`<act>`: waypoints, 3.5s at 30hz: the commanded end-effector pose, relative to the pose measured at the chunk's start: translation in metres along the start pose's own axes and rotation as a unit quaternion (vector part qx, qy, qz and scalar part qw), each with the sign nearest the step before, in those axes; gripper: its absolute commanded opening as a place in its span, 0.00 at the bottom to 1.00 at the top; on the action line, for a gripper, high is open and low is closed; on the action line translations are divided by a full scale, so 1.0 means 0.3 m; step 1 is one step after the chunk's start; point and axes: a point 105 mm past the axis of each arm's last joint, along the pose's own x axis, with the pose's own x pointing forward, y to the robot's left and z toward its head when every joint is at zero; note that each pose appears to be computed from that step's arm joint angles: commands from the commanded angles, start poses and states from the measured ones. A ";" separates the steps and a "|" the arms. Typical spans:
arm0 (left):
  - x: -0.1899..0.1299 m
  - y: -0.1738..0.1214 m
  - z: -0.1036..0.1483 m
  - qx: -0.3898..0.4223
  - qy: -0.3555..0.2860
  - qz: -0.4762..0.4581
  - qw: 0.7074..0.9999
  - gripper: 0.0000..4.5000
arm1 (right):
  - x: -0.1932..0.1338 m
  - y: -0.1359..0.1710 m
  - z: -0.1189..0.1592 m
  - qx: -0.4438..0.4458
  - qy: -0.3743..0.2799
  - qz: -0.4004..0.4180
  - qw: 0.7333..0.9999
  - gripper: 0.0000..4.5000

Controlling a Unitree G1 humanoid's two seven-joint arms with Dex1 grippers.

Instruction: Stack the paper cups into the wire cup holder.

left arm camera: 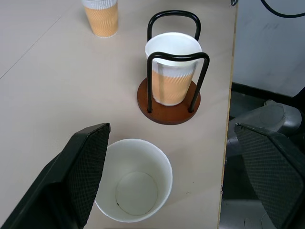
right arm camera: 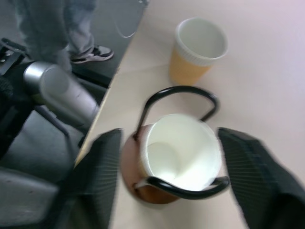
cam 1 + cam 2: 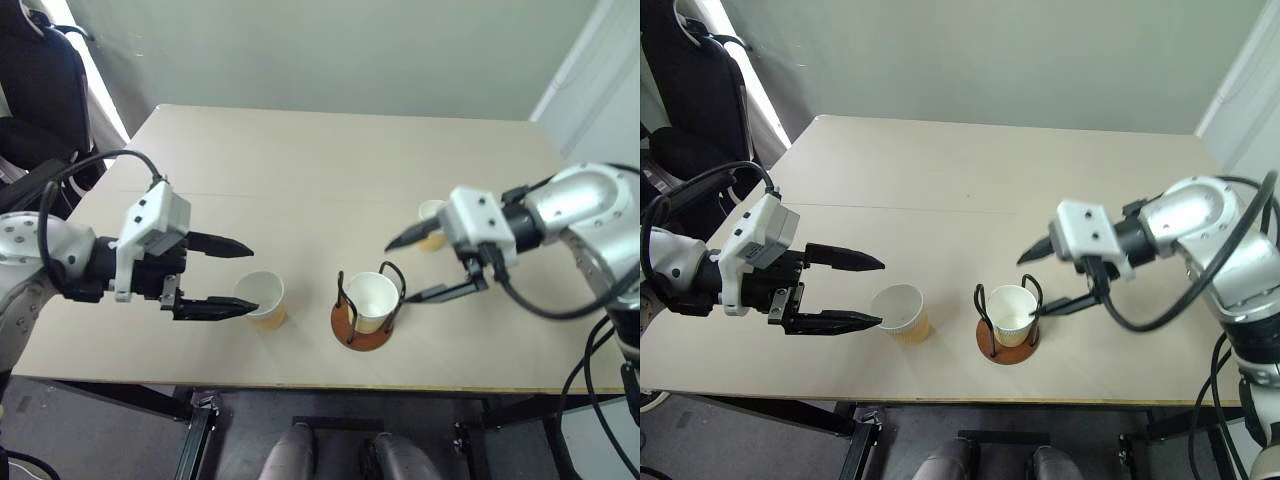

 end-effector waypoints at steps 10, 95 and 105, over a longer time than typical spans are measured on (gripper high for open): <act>-0.008 -0.013 0.029 0.021 0.005 0.010 1.000 1.00 | -0.125 -0.245 -0.376 0.042 0.165 -0.142 0.975 0.96; -0.006 -0.020 -0.018 0.014 0.038 0.025 0.999 1.00 | 0.021 0.018 0.068 -0.032 -0.041 0.098 0.994 0.98; 0.067 -0.008 -0.116 0.066 0.136 -0.016 0.988 1.00 | -0.295 0.039 0.128 0.073 -0.244 0.024 0.967 1.00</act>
